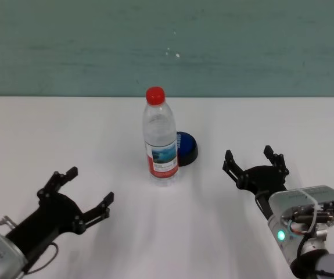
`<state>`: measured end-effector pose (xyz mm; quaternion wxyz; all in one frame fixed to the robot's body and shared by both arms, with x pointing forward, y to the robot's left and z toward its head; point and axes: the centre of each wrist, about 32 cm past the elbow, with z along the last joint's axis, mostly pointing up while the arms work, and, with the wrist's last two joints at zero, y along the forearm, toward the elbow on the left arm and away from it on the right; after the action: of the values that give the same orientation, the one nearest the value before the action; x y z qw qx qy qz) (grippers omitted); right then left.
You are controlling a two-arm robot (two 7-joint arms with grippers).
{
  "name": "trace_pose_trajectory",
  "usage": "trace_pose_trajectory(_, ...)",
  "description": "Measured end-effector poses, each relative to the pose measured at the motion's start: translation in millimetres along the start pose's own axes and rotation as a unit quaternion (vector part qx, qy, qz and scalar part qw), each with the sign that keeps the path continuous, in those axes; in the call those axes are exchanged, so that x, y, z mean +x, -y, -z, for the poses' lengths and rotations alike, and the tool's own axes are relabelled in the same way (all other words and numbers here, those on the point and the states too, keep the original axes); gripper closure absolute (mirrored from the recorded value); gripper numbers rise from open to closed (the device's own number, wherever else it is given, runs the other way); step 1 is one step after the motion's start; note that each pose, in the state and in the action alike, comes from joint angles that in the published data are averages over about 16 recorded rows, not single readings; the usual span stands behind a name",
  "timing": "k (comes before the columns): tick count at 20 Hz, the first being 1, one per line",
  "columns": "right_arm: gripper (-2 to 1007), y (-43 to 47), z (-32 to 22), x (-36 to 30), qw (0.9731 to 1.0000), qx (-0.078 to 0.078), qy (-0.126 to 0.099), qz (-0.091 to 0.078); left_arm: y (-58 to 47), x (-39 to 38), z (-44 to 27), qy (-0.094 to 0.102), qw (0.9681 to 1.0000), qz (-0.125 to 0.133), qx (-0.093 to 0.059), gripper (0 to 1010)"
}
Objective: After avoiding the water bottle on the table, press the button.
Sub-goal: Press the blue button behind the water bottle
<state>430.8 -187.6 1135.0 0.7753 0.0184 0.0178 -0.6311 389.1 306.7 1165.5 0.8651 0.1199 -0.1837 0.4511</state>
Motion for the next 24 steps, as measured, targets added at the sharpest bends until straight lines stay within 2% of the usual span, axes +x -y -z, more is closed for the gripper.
trace_pose_trajectory(5,2,0.0,0.0,0.0,1.0,0.0,0.0,0.0,-12.1,17.0,5.0,0.011,0.9999,-0.005,-0.004,10)
trace_pose_trajectory(12,2,0.0,0.0,0.0,1.0,0.0,0.0,0.0,-18.5,55.1,15.4,0.022,0.9994,-0.024,-0.015,10)
trace_pose_trajectory(15,2,0.0,0.0,0.0,1.0,0.0,0.0,0.0,-16.2,72.9,19.8,0.024,0.999,-0.031,-0.022,10)
trace_pose_trajectory(19,2,0.0,0.0,0.0,1.0,0.0,0.0,0.0,-8.1,95.4,24.2,0.025,0.9986,-0.032,-0.034,10)
trace_pose_trajectory(24,2,0.0,0.0,0.0,1.0,0.0,0.0,0.0,5.7,117.0,28.6,0.025,0.9984,-0.027,-0.042,10)
